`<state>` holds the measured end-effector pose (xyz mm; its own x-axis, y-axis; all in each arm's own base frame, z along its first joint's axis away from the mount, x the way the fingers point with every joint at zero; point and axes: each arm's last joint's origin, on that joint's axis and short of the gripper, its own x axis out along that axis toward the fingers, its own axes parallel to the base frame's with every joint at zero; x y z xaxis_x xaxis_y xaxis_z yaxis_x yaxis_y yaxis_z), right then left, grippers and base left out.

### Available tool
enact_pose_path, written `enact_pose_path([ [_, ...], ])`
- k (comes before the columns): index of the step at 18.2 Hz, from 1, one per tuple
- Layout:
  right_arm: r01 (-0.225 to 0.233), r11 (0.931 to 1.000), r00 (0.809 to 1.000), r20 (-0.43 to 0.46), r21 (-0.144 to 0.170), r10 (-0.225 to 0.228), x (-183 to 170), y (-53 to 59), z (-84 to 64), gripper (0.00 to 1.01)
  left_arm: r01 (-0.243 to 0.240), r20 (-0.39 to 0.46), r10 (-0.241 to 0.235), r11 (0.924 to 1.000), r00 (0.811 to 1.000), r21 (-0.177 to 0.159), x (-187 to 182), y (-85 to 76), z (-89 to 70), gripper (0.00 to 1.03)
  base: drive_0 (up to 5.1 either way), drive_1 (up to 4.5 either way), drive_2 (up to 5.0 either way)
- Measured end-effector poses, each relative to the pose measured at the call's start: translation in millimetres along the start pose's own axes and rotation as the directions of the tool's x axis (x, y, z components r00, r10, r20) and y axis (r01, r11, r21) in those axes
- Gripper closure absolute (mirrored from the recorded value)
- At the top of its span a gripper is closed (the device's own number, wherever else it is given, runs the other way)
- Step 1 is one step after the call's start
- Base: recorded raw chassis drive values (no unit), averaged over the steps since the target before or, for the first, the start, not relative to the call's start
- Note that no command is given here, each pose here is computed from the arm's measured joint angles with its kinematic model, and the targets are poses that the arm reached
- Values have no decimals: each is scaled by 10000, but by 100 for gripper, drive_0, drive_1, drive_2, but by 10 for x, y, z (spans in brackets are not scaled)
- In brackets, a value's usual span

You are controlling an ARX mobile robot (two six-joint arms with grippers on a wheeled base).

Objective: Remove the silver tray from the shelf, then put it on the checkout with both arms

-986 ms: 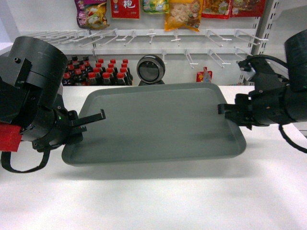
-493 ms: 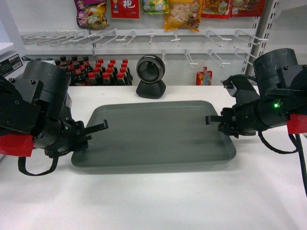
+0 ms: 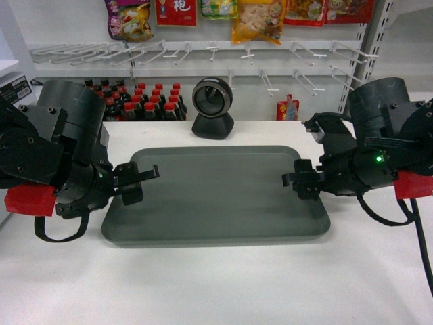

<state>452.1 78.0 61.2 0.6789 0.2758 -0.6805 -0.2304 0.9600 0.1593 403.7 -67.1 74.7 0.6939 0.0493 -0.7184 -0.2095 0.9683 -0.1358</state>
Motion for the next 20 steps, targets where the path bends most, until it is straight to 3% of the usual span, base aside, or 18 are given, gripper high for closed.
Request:
enact_pose_path([
  [1,56,9999,9998,191,95,-57,-57,-13,45,40,587,692,-591,9982,9958,81,-128,-39,41,45,0,0,0],
  [2,129,9998,9988,471,156,-137,-106,-34,111,31,1450,1579,-1439,9894,9769,50,-344,-54,129,36,0,0,0],
  [3,725,9974,9745,2134,-46,-698,-120,-48,156,32,1844,2459,-1831,9827,9518,180,-566,-91,221,29,0,0,0],
  [4,1976,9802,8946,4072,91,-1841,-213,-100,99,43,2073,5118,-2162,9754,8315,751,-847,-124,385,37,0,0,0],
  [5,2531,9670,8349,4983,294,-2337,-407,-96,-113,54,1859,6465,-2321,9725,7267,1402,-1079,-51,402,48,0,0,0],
  [6,2650,9633,7895,5642,415,-2415,-627,-124,-283,65,1352,6830,-2234,9741,6954,1811,-1173,104,249,59,0,0,0],
  [8,2778,9583,6897,6804,674,-2478,-1197,-132,-329,89,601,6574,-1839,9766,7308,2064,-1269,424,-123,83,0,0,0],
  [9,2756,9592,6803,6922,629,-2409,-1408,-105,-373,100,557,6696,-1877,9753,7186,2136,-1396,494,-178,94,0,0,0],
  [10,2731,9606,7032,6708,512,-2357,-1550,-76,-527,99,643,6947,-2083,9716,6884,2276,-1569,538,-215,102,0,0,0],
  [11,2717,9613,7348,6354,447,-2373,-1639,-73,-695,99,671,7020,-2167,9698,6784,2345,-1673,585,-273,102,0,0,0],
  [12,2755,9602,7484,6165,467,-2447,-1744,-77,-815,99,642,6861,-2124,9698,6958,2351,-1727,658,-384,102,0,0,0],
  [13,2810,9582,7355,6291,544,-2514,-1897,-73,-867,99,580,6692,-2028,9709,7149,2323,-1767,723,-481,102,0,0,0],
  [14,2787,9588,7153,6542,557,-2459,-2032,-51,-887,99,542,6683,-1972,9720,7173,2286,-1829,775,-548,102,0,0,0],
  [15,2717,9610,7033,6711,510,-2345,-2157,-19,-937,99,563,6805,-2008,9719,7047,2285,-1921,810,-587,102,0,0,0],
  [16,2574,9655,7054,6755,380,-2147,-2254,-56,-1002,99,615,6852,-2084,9706,6979,2325,-1985,832,-621,102,0,0,0],
  [17,2756,9596,6933,6797,571,-2396,-2360,-86,-1063,99,700,6762,-2198,9678,7032,2417,-2035,928,-673,102,0,0,0],
  [18,2805,9578,6866,6842,627,-2458,-2442,-72,-1106,99,504,6749,-1908,9737,7129,2220,-2065,991,-718,102,0,0,0],
  [20,2755,9596,6892,6841,572,-2386,-2563,-24,-1189,99,638,6802,-2109,9699,7021,2348,-2171,1000,-795,102,0,0,0],
])
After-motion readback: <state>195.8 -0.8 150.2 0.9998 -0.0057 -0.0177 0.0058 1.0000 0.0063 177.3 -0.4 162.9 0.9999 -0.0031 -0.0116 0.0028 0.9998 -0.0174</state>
